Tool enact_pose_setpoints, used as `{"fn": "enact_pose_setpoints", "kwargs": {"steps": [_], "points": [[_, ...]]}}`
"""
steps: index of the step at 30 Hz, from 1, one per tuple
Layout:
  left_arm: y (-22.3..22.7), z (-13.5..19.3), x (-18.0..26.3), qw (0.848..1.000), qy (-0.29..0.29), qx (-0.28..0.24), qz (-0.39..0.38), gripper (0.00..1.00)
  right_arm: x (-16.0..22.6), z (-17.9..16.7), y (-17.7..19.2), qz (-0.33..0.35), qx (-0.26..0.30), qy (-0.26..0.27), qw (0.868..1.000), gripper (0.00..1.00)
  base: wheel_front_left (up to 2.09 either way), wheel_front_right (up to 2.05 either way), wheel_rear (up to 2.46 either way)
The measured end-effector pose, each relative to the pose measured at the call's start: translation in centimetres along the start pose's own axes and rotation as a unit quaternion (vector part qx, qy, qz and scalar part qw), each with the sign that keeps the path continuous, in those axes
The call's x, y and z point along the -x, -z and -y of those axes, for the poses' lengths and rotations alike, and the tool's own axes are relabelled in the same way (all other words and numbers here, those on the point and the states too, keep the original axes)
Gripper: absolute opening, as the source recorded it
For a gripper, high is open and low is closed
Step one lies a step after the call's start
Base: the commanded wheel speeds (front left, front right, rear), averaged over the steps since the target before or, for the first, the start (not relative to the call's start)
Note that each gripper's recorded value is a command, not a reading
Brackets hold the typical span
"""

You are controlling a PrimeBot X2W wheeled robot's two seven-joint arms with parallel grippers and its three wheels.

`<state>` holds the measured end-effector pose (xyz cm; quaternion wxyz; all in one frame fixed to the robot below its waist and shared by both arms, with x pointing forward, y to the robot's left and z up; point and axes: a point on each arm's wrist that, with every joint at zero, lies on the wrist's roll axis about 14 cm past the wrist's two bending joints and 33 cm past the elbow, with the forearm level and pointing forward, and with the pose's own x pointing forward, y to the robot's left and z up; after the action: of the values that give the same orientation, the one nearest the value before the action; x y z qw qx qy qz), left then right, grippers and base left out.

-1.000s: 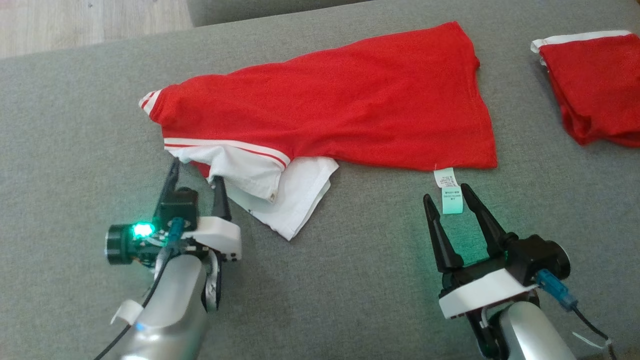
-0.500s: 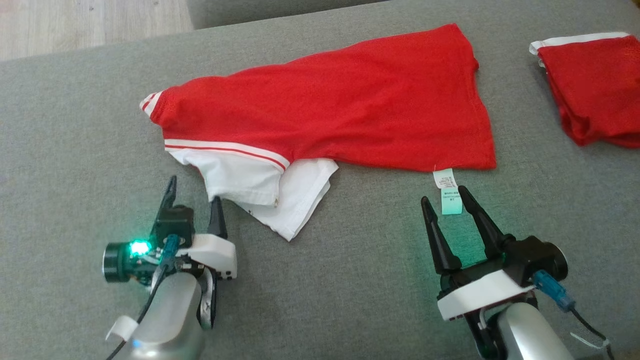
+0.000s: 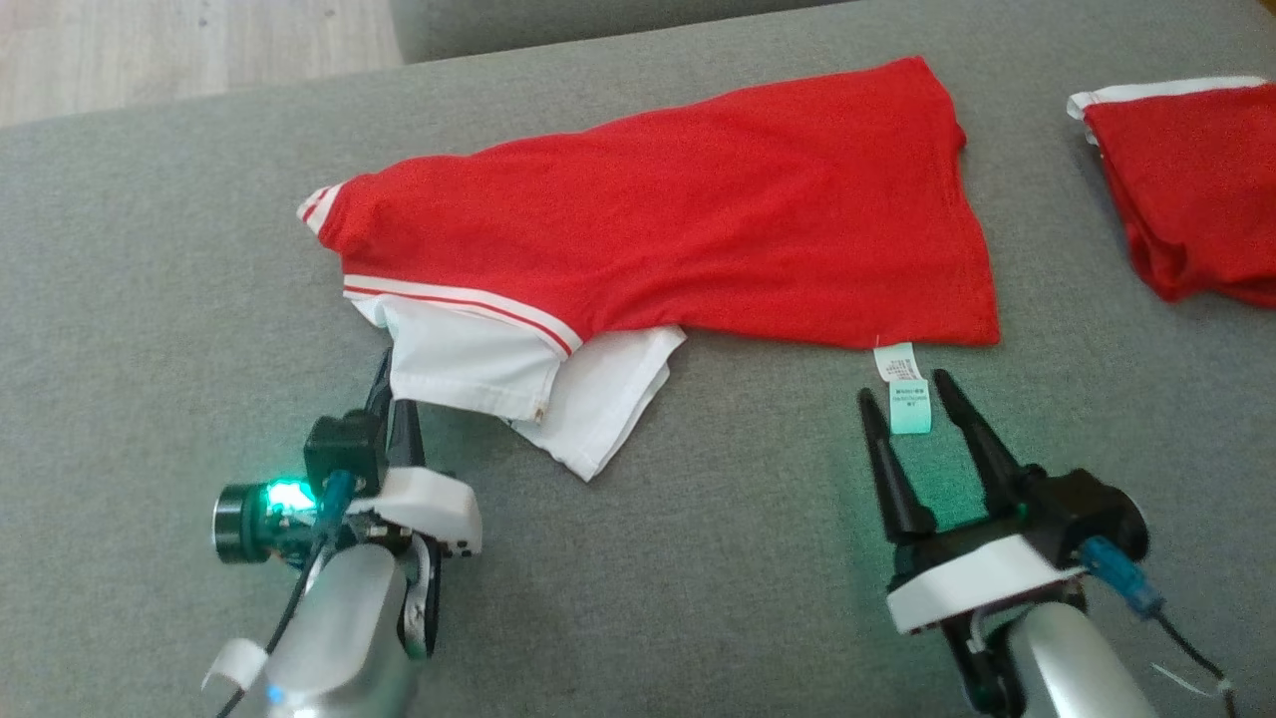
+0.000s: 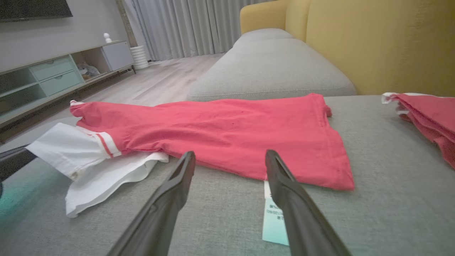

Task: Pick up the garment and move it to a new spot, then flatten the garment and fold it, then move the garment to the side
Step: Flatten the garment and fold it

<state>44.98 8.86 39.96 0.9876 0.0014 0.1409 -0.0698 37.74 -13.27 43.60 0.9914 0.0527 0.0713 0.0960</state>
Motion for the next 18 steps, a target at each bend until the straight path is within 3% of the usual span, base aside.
{"fn": "enact_pose_setpoints", "kwargs": {"steps": [11,18], "points": [[-1.0,-3.5,2.8,0.998,-0.041,-0.025,0.036,0.00,1.5,4.7,4.4,-0.072,-0.014,0.076,0.994,1.00,0.00,0.00,0.00],[-1.8,-4.8,3.0,0.997,-0.053,-0.033,0.048,0.00,-0.8,4.8,5.1,-0.099,0.031,0.059,0.993,1.00,0.00,0.00,0.00]]}}
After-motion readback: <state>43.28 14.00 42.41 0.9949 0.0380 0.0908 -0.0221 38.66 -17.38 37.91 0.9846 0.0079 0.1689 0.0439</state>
